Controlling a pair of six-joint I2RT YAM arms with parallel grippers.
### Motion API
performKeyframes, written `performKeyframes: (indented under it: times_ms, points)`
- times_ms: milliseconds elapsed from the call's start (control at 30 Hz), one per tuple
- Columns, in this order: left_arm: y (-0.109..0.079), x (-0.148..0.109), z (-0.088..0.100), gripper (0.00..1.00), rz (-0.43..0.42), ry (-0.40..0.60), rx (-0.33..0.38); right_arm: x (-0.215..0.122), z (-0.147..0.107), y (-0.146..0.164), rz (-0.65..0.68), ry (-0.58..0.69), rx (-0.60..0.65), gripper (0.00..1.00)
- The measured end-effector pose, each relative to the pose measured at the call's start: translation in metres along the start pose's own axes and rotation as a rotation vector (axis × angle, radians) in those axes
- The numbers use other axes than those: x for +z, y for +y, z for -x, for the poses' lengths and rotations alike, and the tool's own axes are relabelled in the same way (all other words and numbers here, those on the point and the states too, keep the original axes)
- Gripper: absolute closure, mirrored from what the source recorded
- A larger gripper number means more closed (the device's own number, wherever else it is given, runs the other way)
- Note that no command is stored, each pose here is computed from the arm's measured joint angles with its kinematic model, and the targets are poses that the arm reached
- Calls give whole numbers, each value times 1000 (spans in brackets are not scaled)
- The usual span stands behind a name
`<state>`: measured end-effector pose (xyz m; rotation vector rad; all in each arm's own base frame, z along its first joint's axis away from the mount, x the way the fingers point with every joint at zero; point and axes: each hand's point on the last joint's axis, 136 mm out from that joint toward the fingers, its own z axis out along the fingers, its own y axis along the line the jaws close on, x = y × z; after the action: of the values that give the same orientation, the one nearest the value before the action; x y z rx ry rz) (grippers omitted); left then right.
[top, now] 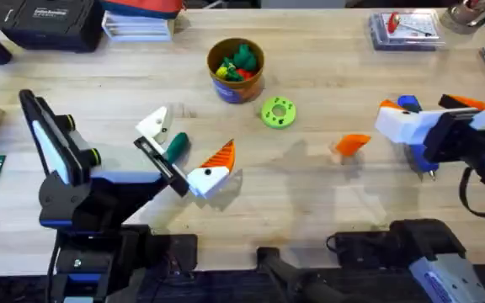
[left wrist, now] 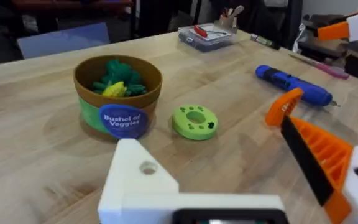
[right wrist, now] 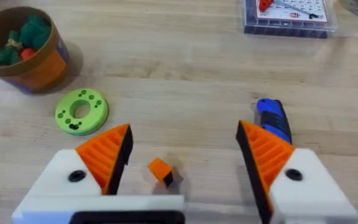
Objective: Pick up the gripper from the table and insert it into the empty holder that is missing its gripper. Then pick up a screw, insert it into the mounting hole, and use the screwdriver to tighten it. Finally, clean up the table by picking up the vegetable and placing it into the bucket.
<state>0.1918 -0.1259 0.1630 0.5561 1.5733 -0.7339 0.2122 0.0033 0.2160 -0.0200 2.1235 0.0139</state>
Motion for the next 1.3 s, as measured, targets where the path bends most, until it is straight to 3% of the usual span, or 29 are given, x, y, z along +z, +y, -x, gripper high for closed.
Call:
performKeyframes:
  times_ms: [167, 367, 667, 967, 1300]
  points:
    - [-1, 0, 0, 15, -7, 2, -90, 0, 0, 0, 0, 0, 0, 9]
    - [-2, 0, 0, 15, -9, 2, -127, 0, 0, 0, 0, 0, 0, 7]
    - [-11, 0, -3, 15, -65, 17, -140, 0, 0, 0, 0, 0, 0, 8]
    - [-32, -3, -7, 15, -188, 42, -119, 0, 0, 0, 0, 0, 0, 7]
    - [-37, -4, -8, 15, -216, 46, -104, 1, -1, 2, 9, 6, 34, 7]
